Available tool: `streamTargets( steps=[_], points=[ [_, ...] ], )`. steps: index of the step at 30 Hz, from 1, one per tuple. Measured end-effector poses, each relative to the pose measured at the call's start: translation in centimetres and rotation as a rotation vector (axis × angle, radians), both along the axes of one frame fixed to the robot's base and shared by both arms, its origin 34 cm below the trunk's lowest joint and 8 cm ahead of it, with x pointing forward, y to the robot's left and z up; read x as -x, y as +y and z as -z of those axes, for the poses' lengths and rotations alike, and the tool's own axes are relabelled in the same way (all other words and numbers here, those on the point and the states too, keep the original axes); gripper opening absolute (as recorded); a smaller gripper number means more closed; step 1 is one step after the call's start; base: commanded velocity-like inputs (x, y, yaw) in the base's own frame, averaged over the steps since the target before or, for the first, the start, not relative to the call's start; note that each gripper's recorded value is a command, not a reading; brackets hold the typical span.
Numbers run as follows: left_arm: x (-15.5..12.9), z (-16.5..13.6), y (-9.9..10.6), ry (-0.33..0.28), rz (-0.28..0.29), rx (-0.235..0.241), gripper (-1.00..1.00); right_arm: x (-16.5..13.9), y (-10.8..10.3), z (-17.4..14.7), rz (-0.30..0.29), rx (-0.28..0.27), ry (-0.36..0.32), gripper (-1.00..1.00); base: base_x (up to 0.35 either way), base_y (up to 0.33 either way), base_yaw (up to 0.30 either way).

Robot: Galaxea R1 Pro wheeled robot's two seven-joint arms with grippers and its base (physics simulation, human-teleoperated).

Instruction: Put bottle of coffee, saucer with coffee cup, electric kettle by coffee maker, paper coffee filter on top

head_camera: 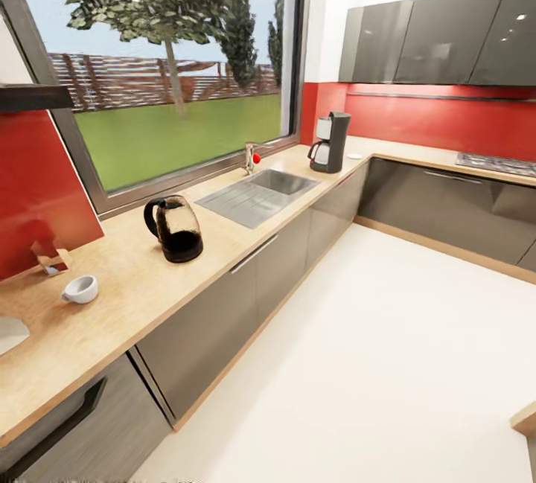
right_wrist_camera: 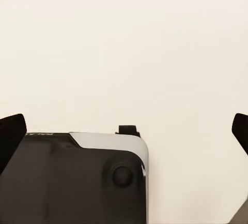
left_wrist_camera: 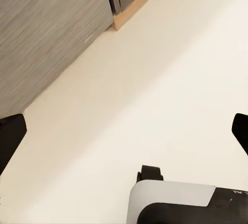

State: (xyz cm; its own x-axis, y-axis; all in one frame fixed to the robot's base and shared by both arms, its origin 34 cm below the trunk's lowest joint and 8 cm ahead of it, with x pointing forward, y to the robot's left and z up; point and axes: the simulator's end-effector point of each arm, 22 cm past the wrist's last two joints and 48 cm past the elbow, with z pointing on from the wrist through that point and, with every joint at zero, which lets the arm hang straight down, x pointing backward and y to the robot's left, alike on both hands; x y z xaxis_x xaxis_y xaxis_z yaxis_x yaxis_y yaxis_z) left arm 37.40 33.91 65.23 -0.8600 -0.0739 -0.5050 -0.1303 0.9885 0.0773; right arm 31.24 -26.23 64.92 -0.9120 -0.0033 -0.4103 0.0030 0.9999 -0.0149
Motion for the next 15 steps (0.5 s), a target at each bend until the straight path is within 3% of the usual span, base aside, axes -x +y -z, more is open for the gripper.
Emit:
streamTargets(
  steps=[8, 15],
  points=[
    [-0.01, 0.00, -0.04, 0.000, 0.001, 0.000, 1.00, 0.00, 0.03, 0.00, 0.000, -0.001, 0.000, 1.00, 0.013, -0.004, 0.278],
    [0.02, 0.00, -0.14, 0.000, 0.002, 0.001, 1.00, 0.01, 0.03, -0.02, 0.000, -0.001, -0.001, 1.00, 0.201, -0.134, 0.278]
  ],
)
